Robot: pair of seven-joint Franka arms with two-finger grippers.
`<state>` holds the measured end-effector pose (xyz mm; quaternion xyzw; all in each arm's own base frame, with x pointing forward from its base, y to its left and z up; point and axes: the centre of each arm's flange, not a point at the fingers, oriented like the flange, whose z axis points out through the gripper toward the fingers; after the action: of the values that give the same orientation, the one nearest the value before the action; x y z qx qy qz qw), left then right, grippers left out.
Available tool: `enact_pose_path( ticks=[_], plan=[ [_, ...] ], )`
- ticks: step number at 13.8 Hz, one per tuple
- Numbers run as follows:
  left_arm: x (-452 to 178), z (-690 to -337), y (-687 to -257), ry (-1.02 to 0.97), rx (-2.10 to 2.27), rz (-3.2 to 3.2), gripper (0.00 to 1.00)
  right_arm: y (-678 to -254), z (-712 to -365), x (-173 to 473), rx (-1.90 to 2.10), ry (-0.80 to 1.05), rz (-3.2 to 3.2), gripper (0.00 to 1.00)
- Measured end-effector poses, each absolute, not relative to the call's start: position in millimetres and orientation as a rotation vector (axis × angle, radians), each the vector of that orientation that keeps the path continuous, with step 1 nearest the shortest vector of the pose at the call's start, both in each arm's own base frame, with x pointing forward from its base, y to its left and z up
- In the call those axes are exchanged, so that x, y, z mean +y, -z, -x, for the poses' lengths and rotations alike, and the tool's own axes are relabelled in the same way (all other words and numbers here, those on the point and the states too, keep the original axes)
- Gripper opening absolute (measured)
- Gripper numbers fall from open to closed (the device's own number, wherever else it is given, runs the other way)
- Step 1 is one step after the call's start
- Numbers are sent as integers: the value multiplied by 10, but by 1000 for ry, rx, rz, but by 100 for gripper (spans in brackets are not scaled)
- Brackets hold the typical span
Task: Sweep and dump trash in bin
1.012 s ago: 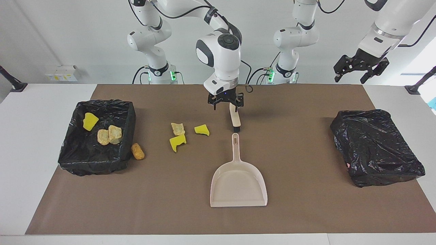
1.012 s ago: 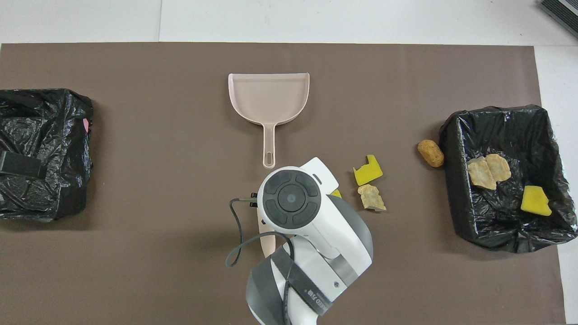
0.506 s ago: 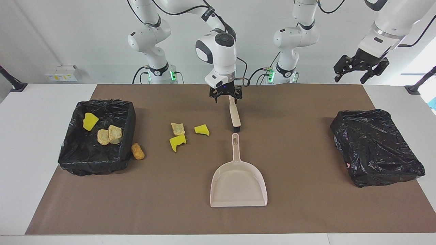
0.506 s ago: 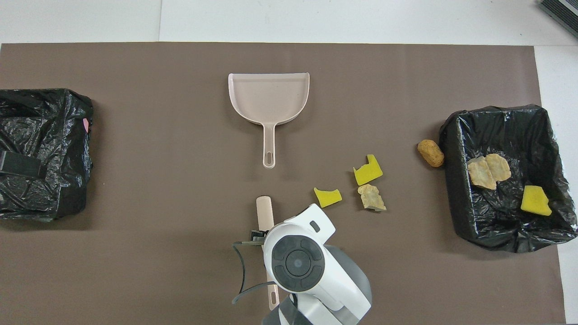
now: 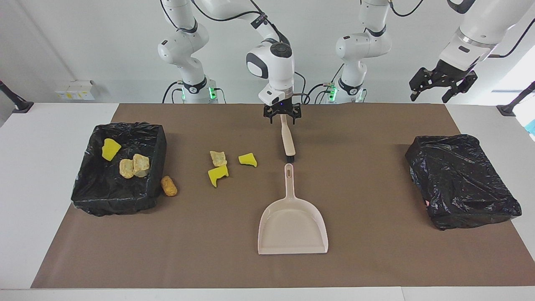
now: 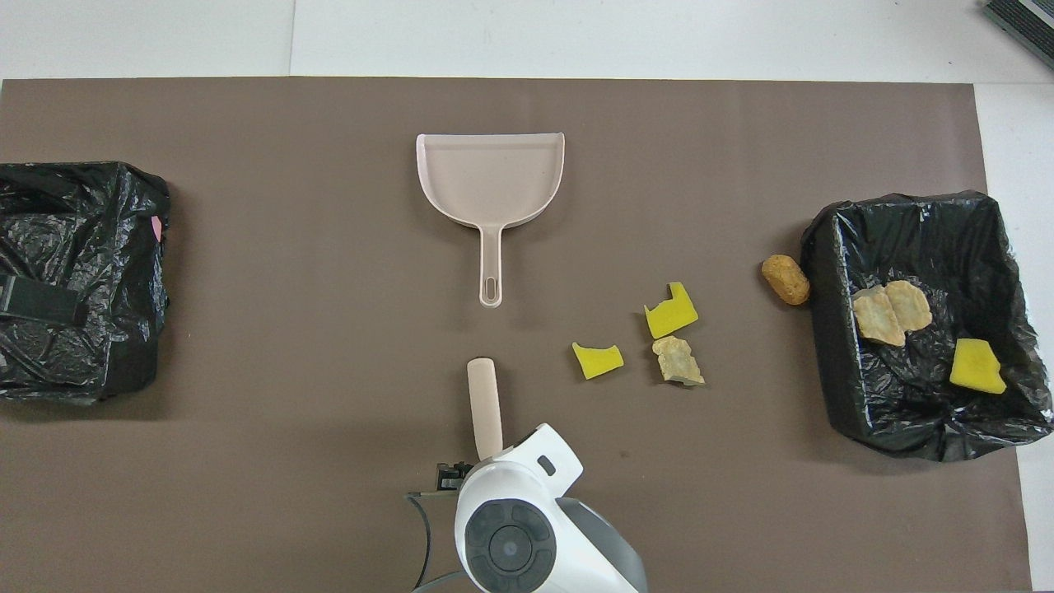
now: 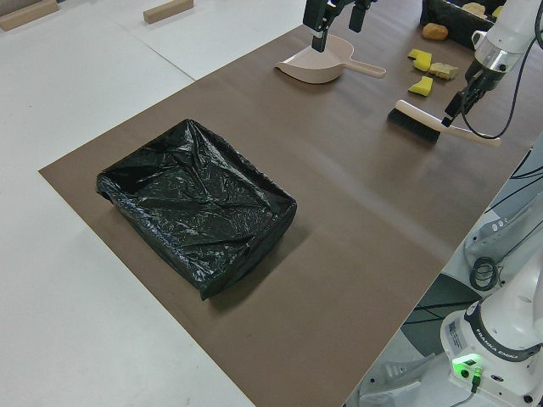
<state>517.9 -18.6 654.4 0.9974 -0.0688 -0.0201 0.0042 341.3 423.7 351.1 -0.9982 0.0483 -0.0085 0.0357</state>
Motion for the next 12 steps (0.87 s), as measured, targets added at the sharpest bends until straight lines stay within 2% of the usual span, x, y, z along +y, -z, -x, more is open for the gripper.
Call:
enact_pose_path(
  ticks=[3,4,5,6,7,8,9,10,12],
  plan=[
    [-438,-5186,-6567,27,-262,-3123,100,-3452,-3224,4333,92,12,3080,93],
    [-577,-5206,-6583,-13,-265,-3119,100,-3430,-3199,4333,86,8,3084,87],
    [-732,-5233,-6589,-57,-264,-3114,100,-3416,-3188,4329,84,5,3086,73],
    [-915,-5281,-6573,-108,-262,-3107,100,-3405,-3184,4322,81,3,3089,65],
    [-1157,-5365,-6517,-172,-241,-3093,100,-3395,-3180,4316,75,1,3091,65],
    [-1410,-5457,-6421,-224,-206,-3072,100,-3387,-3177,4312,72,-1,3092,59],
    [-1693,-5559,-6274,-261,-167,-3043,100,-3380,-3174,4307,64,-2,3094,59],
    [-1921,-5635,-6120,-269,-147,-3020,100,-3372,-3171,4301,48,-5,3097,52],
    [-2238,-5768,-5832,-266,-121,-2972,100,-3346,-3159,4266,20,-34,3122,26]
  ],
)
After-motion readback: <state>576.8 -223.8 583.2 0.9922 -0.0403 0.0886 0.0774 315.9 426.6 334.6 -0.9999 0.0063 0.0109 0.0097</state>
